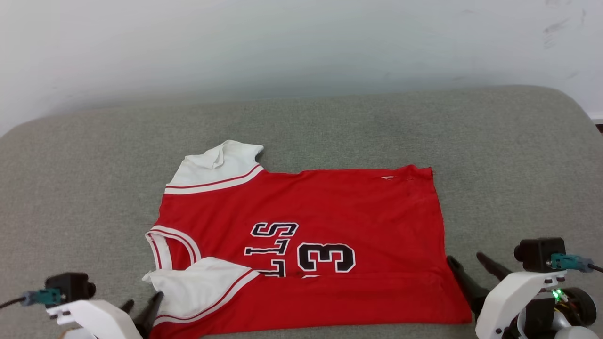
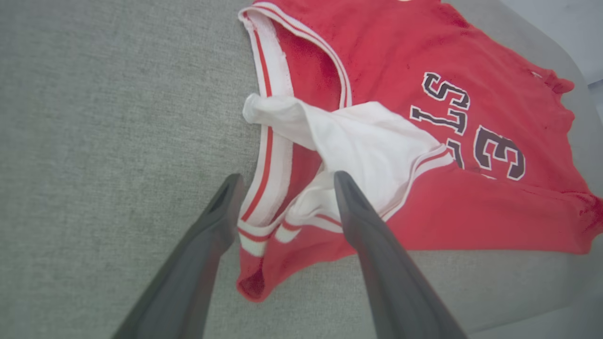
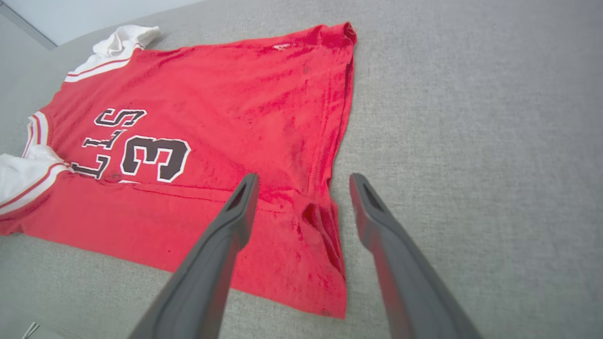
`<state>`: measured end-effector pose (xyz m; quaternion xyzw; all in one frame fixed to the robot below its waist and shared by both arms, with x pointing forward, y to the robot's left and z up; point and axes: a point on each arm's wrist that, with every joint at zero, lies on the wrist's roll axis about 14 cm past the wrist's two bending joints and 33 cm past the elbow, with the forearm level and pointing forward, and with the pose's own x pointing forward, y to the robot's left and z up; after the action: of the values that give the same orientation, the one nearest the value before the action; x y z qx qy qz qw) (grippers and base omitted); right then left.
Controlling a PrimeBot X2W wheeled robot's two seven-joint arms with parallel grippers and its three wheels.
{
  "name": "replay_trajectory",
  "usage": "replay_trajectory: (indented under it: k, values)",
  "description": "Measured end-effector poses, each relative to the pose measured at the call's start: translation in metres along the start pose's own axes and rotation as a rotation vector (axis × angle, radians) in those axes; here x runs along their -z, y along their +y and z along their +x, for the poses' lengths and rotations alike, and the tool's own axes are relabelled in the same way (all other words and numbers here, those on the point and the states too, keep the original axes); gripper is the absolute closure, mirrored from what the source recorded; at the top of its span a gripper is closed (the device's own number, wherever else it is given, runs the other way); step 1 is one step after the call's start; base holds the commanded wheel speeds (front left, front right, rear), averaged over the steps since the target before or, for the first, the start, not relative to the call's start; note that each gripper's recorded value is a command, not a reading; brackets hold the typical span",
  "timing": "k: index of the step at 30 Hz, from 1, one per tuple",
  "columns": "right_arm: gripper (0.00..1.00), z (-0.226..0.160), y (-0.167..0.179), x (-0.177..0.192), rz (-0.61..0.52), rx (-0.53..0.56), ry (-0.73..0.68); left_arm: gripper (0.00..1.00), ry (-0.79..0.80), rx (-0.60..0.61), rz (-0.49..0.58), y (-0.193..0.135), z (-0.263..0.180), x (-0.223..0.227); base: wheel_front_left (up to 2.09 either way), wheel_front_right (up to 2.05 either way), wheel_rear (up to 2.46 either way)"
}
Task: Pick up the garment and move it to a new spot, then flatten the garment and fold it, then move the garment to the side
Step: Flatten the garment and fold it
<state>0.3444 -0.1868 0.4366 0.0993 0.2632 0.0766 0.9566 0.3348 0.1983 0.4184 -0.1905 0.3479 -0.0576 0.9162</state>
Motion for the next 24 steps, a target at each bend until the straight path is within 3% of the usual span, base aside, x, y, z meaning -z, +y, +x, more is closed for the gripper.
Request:
replay_trajectory:
  k: [5, 14, 19, 24]
  values:
    - [0.0, -0.01, 0.003, -0.043, -0.034, 0.028, -0.22, 0.0, -0.174, -0.007, 0.07, -0.005, 0.001, -0.047, 0.0, 0.0, 0.0]
    - [0.0, -0.023, 0.001, -0.104, -0.075, 0.08, -0.489, 0.0, -0.473, 0.024, 0.178, -0.037, 0.015, -0.137, 0.0, 0.0, 0.0]
    - [0.0, -0.015, 0.004, -0.128, -0.093, 0.082, -0.574, 0.0, -0.517, 0.048, 0.22, -0.052, 0.044, -0.17, 0.0, 0.0, 0.0]
    - [0.0, 0.001, 0.001, -0.141, -0.119, 0.093, -0.609, 0.0, -0.455, 0.087, 0.277, -0.062, 0.088, -0.192, 0.0, 0.0, 0.0]
